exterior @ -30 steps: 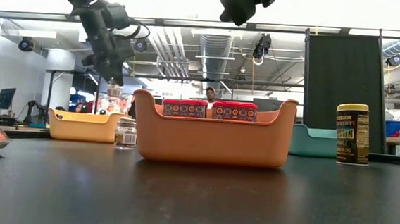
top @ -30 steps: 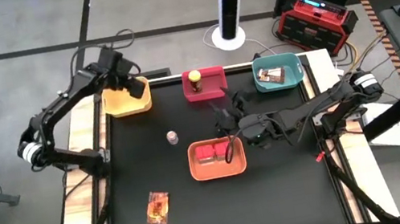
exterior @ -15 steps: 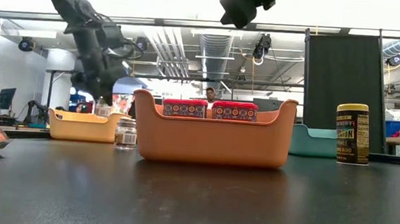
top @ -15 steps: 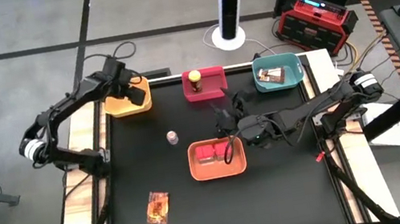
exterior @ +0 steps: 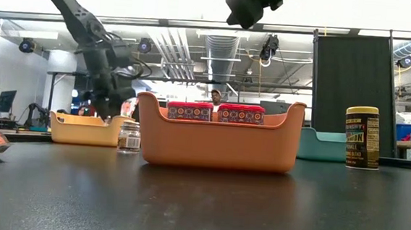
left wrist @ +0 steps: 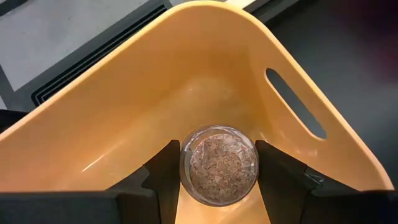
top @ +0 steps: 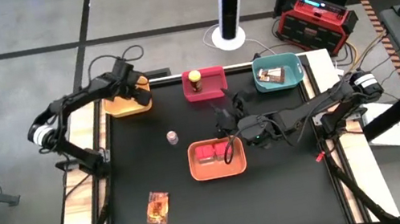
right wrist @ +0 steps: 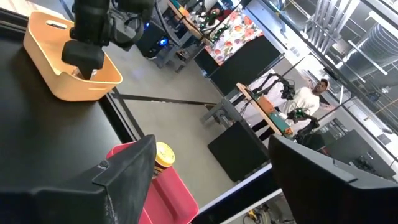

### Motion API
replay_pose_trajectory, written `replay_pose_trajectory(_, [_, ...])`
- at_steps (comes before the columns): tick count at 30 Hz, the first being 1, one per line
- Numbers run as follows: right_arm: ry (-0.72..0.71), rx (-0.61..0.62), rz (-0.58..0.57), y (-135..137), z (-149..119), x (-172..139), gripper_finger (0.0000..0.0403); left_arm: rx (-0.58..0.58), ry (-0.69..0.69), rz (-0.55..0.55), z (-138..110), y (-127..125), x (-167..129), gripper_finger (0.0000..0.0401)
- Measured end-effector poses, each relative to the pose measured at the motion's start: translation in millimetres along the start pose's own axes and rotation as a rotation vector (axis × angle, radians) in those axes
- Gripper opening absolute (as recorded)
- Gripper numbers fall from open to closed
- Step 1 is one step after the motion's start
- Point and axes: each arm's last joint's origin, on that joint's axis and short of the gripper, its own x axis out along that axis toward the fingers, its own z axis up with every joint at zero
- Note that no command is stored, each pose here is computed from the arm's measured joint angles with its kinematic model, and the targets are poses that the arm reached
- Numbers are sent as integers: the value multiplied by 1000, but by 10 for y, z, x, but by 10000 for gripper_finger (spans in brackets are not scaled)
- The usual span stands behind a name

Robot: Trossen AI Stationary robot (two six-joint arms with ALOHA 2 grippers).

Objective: Sort spices by type
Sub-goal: Put the transparent seasoning bottle into the yellow bin, then put the yellow seasoning bottle into the red bin

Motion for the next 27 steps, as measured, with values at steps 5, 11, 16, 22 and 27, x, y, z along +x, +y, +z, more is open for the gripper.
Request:
replay_pose_trajectory(5, [0,0,0,0,0,0,306,-8,-14,0,17,-1,27,199])
replay_pose_trajectory(11, [0,0,0,0,0,0,301,2,-15,0,17,0,19,272])
replay_pose_trajectory(16, [0,6,0,1,0,0,295,5,-18,0,14,0,-14,281])
replay_pose_trajectory(22, [0,9,0,2,0,-1,302,3,-71,2,31,8,-187,283])
replay_pose_trajectory(27, [-1,12,-2,6,5,-22,308,-48,-157,-8,31,-21,-484,283])
